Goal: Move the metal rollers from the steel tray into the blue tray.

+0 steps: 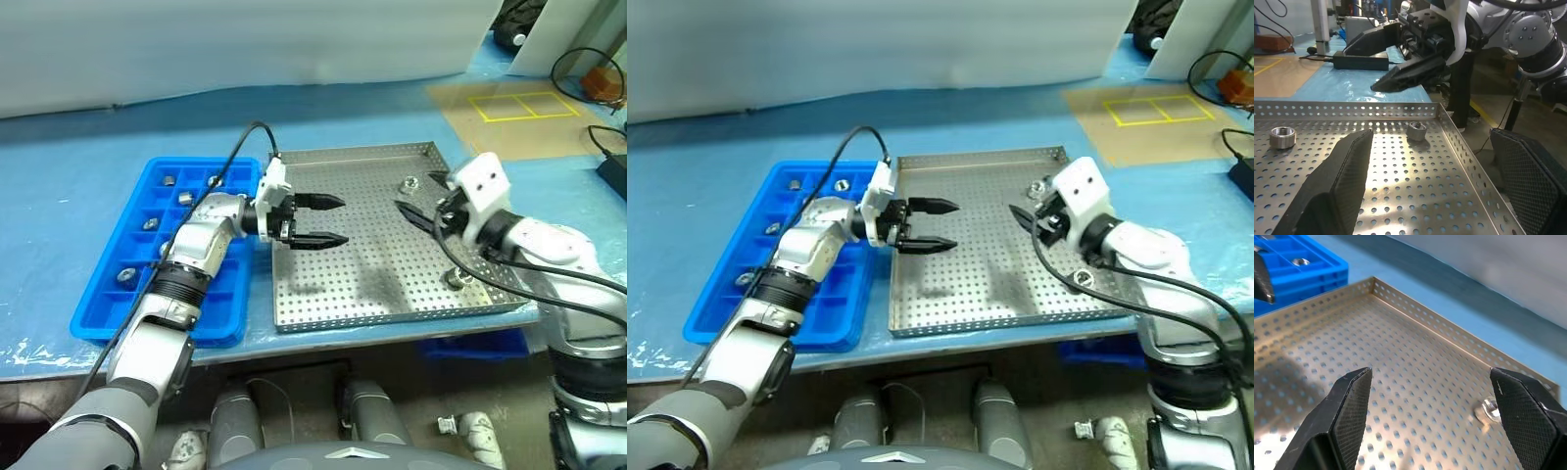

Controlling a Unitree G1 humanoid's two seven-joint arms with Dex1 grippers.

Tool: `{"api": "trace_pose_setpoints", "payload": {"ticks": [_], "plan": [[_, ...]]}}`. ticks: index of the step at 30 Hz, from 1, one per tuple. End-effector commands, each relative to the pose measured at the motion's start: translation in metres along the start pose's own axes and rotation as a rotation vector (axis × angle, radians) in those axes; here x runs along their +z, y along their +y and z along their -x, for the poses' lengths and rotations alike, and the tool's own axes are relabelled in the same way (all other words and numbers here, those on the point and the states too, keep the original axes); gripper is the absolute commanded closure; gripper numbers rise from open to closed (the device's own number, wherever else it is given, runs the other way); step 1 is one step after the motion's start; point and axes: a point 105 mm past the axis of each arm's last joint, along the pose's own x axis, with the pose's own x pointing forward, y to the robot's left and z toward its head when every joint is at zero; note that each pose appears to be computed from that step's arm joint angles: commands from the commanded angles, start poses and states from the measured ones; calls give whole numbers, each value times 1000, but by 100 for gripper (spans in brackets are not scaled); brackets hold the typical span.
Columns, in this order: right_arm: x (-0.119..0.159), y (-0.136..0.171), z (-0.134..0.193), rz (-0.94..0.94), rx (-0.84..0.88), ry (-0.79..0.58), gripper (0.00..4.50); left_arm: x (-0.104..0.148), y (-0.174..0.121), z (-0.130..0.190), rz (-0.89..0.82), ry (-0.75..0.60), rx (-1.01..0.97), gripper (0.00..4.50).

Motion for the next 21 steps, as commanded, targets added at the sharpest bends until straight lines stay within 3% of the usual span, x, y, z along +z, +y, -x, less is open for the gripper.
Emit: {"api": "trace_pose_setpoints", "payload": {"ticks": [1,7,21], "plan": [[-3,-13,29,4,-58,40,56,4,-5,-2,-25,-14,-21,48],[-47,-16,52,-36,-68,205,56,-1,-8,1,-9,-11,-18,48],[-108,-14,30,-106,-46,324,56,-2,-14,10,-14,1,16,48]]}}
